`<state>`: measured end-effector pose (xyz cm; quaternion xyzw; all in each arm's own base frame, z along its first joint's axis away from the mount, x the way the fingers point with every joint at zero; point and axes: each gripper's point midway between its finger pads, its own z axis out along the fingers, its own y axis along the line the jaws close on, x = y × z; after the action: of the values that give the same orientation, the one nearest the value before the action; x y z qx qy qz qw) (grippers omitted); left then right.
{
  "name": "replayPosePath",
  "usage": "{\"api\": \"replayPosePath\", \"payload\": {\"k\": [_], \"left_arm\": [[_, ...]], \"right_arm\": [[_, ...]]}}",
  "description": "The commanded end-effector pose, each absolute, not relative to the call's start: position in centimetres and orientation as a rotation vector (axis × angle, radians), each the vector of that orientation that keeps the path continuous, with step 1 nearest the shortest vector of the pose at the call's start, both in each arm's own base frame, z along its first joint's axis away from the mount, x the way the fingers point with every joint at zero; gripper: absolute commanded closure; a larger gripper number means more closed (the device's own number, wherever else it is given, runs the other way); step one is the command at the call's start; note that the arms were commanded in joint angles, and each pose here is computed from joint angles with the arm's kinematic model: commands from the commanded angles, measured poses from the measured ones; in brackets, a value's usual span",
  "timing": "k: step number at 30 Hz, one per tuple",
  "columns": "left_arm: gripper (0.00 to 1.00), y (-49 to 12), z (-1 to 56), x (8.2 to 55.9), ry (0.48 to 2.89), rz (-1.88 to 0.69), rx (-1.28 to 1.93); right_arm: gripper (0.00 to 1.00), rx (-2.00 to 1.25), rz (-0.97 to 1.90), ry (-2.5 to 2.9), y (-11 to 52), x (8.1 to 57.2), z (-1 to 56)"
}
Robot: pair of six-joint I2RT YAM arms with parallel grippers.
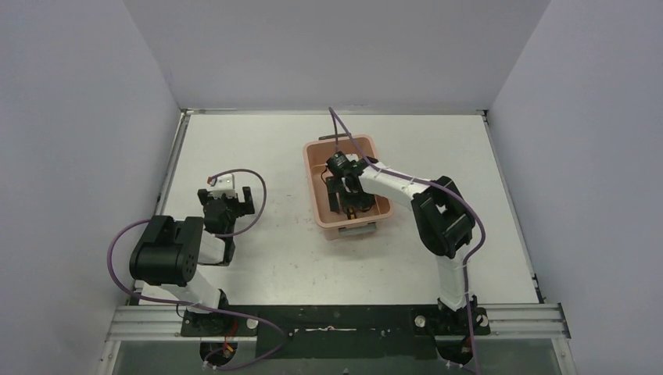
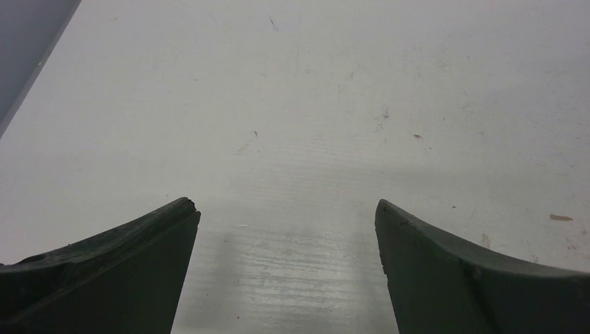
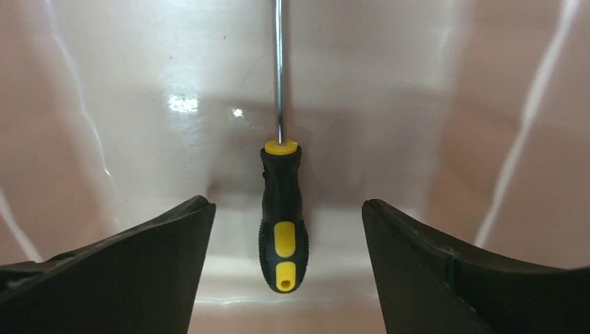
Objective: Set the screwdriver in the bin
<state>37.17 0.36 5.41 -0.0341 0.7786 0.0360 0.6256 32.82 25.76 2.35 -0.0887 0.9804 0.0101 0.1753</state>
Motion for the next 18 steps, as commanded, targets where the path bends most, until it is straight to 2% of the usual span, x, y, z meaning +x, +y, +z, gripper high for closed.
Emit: {"api": "replayPosePath", "payload": {"k": [1,7,13,15,18], "left_arm": [[0.03,0.4,7.3,38.1,1.714,0.074,-0.094],[0.03,0.4,7.3,38.1,1.715,0.073,-0.095],[0.03,0.4,7.3,38.1,1.713,0.074,-0.094],[0.03,0.4,7.3,38.1,1.716,0.074,-0.094],[0.03,0.4,7.3,38.1,1.714,0.074,-0.093]], "right_arm": [[0.16,-0.190,0.007,2.620,26.4,35.8,8.2],[0.01,-0.147,0.049,2.442,26.1,37.0,18.6],[0.00,-0.100,0.113,2.190,23.2,36.7,30.4],[0.00,-0.046,0.110,2.112,20.7,36.6,32.8],[0.00,0.125,0.042,2.046,13.9,36.4,33.5]]}}
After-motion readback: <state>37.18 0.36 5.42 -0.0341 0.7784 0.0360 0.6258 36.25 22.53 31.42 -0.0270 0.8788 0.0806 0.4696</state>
